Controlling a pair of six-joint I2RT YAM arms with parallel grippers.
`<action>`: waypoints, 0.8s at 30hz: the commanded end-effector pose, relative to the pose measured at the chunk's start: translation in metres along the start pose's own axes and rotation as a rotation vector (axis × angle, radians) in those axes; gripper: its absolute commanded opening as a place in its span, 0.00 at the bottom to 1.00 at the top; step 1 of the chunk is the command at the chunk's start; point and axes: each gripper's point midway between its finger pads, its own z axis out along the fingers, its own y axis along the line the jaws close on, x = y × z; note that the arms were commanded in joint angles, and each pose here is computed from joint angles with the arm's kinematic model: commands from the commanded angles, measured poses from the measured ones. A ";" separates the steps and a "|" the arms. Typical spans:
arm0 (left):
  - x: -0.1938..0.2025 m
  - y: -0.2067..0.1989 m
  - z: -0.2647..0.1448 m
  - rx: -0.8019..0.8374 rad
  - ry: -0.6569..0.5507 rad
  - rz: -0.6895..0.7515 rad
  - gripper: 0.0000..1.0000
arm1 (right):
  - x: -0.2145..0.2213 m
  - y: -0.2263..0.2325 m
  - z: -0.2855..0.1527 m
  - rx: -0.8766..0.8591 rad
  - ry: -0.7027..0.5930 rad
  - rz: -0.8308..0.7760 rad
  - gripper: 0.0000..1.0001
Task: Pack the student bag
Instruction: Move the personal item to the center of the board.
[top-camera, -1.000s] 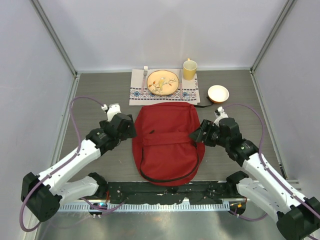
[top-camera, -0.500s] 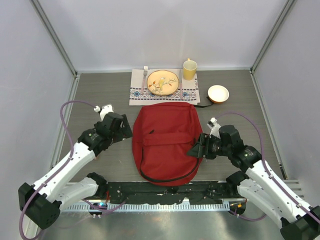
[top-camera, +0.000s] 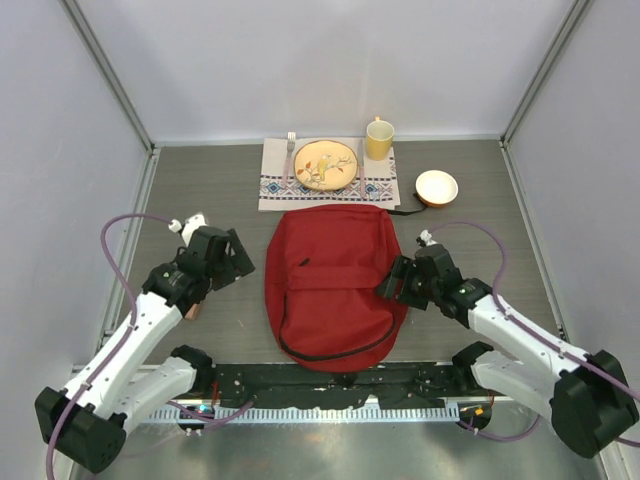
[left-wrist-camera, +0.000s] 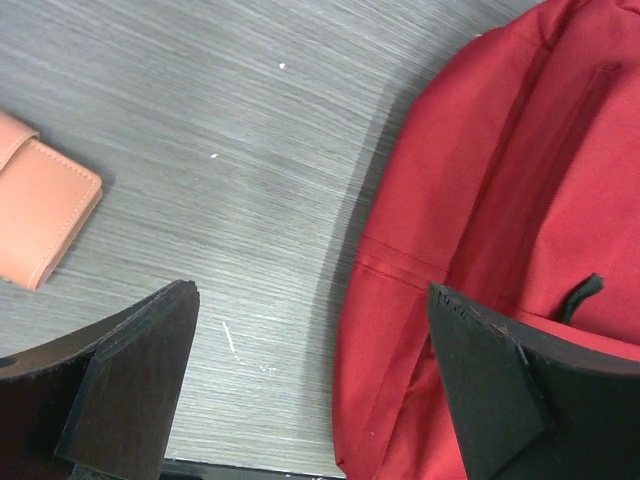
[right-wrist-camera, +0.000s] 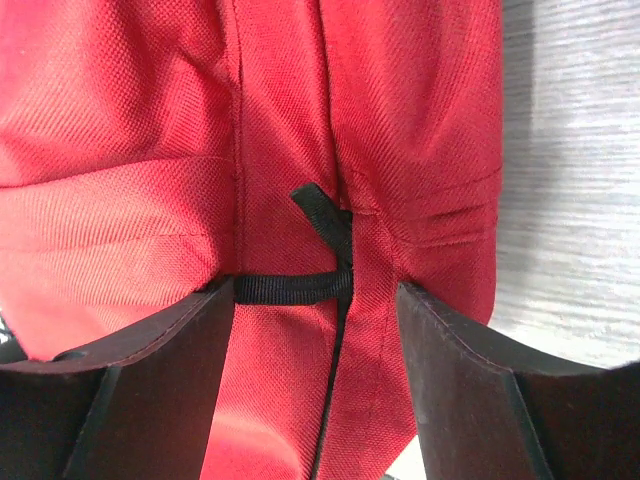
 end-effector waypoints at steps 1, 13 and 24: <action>0.005 0.017 0.000 -0.033 0.005 -0.065 1.00 | -0.043 0.018 0.020 -0.025 -0.159 0.050 0.71; -0.010 0.086 0.013 -0.313 0.012 -0.151 1.00 | -0.067 0.041 -0.020 -0.117 -0.274 -0.062 0.74; -0.006 0.155 0.032 -0.576 0.027 -0.411 1.00 | -0.058 0.047 -0.061 -0.167 -0.289 -0.107 0.76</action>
